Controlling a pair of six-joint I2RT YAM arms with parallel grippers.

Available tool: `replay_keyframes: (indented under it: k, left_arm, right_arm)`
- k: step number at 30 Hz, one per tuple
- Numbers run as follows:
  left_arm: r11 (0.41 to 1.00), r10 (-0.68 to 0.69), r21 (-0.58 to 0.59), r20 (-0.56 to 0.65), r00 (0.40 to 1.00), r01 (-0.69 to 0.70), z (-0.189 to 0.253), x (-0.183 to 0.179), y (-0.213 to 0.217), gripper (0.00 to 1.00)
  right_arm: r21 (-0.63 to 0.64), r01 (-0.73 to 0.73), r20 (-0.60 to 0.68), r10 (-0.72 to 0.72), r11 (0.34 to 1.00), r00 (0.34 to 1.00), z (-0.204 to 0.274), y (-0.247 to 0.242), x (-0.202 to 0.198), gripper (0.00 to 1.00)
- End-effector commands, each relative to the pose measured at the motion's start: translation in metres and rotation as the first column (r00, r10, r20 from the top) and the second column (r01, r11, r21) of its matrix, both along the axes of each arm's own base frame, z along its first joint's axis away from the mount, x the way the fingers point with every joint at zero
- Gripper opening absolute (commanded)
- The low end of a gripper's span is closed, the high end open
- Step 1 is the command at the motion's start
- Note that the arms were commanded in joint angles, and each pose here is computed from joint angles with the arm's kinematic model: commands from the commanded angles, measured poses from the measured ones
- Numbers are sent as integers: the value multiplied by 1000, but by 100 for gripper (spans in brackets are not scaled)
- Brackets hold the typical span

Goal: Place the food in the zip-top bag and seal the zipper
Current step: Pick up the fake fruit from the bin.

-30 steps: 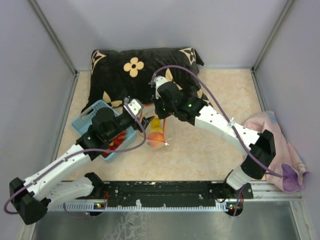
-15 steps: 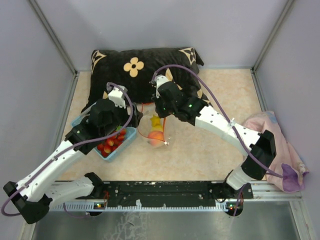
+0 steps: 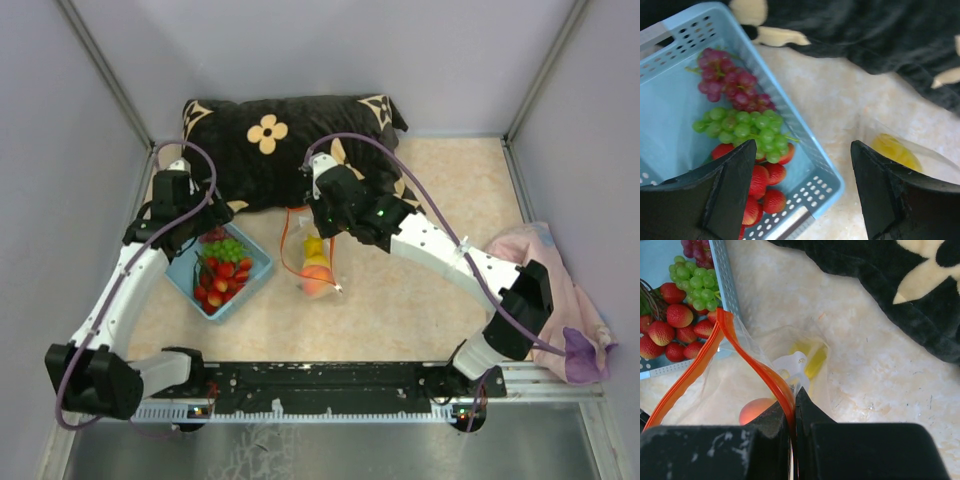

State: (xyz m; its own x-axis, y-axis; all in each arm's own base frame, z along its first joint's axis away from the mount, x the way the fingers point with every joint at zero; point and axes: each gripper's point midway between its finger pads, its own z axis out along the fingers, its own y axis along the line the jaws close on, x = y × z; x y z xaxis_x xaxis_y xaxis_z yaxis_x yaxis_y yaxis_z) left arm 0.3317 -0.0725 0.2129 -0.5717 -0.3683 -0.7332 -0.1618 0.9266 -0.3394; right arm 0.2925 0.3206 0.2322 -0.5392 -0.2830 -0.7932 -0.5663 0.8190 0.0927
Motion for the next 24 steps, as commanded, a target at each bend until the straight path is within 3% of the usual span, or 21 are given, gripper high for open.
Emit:
replay_keyframes:
  k: [1,9,16,24]
  left_arm:
    - [997,66,-41,-109,992,-71,-29,9,26,82]
    - [967,234,-56,-197,952,-249,-79,30,69,80]
    - [914,366,-103,-203,908,-391,-102,55,86,71]
    - [872,460,-53,-256,850,-487,-135,69,108,71]
  right_arm:
    - [46,-5,87,1,999,996,33,-3,5,4]
    - [10,-22,82,21,1000,996,23,-3,7,4]
    - [0,-32,82,32,999,996,19,-4,9,4]
    - [5,-47,71,46,999,996,14,-2,8,3]
